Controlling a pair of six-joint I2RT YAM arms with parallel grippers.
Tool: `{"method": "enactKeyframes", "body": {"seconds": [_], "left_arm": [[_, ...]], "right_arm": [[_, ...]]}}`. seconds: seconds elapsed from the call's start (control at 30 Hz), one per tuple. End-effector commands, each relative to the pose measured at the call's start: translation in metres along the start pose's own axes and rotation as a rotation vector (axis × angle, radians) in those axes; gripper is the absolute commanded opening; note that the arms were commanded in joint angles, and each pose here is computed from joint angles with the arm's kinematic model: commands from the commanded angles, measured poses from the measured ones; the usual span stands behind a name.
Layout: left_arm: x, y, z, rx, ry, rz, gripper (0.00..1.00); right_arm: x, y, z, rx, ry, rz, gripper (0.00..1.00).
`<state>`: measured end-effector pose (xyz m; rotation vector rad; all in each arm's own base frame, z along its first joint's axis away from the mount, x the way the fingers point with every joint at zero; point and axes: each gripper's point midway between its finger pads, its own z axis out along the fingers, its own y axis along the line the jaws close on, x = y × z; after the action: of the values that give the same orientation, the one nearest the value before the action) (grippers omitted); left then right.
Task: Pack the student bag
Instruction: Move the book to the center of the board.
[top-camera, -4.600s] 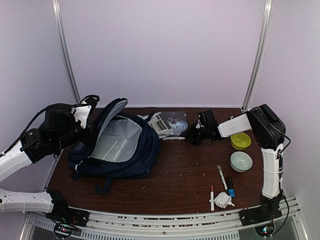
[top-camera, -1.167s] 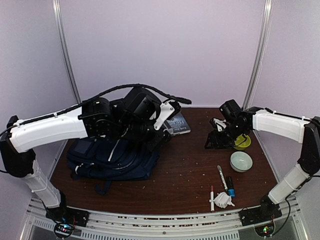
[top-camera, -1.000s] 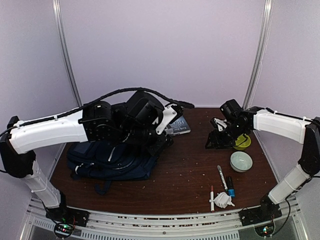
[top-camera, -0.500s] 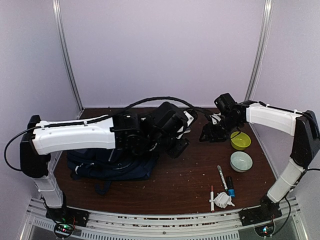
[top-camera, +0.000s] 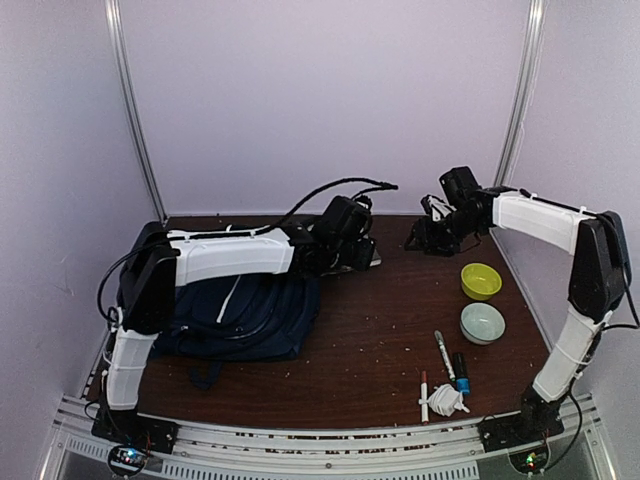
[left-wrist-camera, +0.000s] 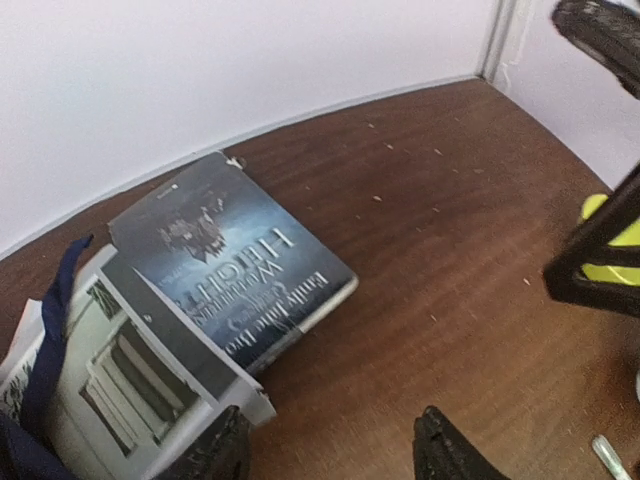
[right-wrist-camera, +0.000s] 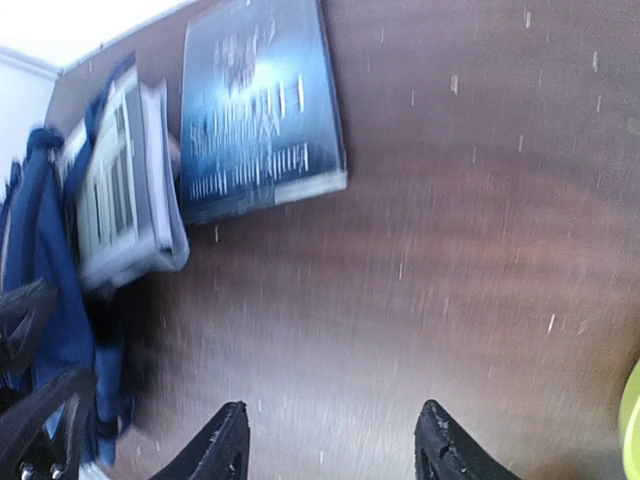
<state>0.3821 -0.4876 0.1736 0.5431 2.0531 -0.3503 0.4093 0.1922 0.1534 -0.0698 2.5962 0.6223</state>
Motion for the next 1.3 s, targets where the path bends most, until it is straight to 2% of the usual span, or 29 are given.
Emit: {"method": "enactKeyframes", "body": {"seconds": [0.0,0.13,0.27,0.43,0.63,0.73,0.83,0.9,1.03,1.13,1.27], "left_arm": [[-0.031,-0.010,0.025,0.017,-0.069,-0.021,0.60],[-0.030,0.005,0.057,0.046,-0.049,-0.052,0.64],[-0.036,0.033,0.084,0.007,-0.047,-0.084,0.65],[-0.013,0.054,0.105,-0.078,0.012,-0.065,0.67],[0.029,0.089,0.115,-0.191,0.117,-0.132,0.67],[0.044,0.115,0.115,-0.264,0.171,-0.163,0.63],[0.055,0.152,0.101,-0.422,0.211,-0.147,0.59],[0.064,0.177,0.089,-0.507,0.230,-0.147,0.51],[0.076,0.207,0.080,-0.538,0.275,-0.144,0.47],[0.076,0.209,0.080,-0.526,0.289,-0.126,0.50],[0.056,0.186,0.077,-0.446,0.250,-0.111,0.48]], "right_arm": [[-0.042,0.003,0.008,0.022,-0.073,-0.011,0.57],[-0.071,0.007,0.021,0.018,-0.110,-0.002,0.57],[-0.092,0.008,0.048,0.005,-0.112,0.022,0.57],[-0.116,0.009,0.085,-0.022,-0.107,0.063,0.57],[-0.128,0.009,0.118,-0.078,-0.116,0.120,0.56],[-0.127,0.011,0.130,-0.115,-0.107,0.142,0.56],[-0.121,0.014,0.143,-0.162,-0.077,0.163,0.55],[-0.115,0.013,0.151,-0.172,-0.054,0.177,0.55],[-0.105,-0.001,0.163,-0.119,-0.036,0.184,0.55],[-0.097,-0.007,0.169,-0.087,-0.015,0.172,0.55],[-0.089,-0.001,0.168,-0.047,0.000,0.104,0.55]]}}
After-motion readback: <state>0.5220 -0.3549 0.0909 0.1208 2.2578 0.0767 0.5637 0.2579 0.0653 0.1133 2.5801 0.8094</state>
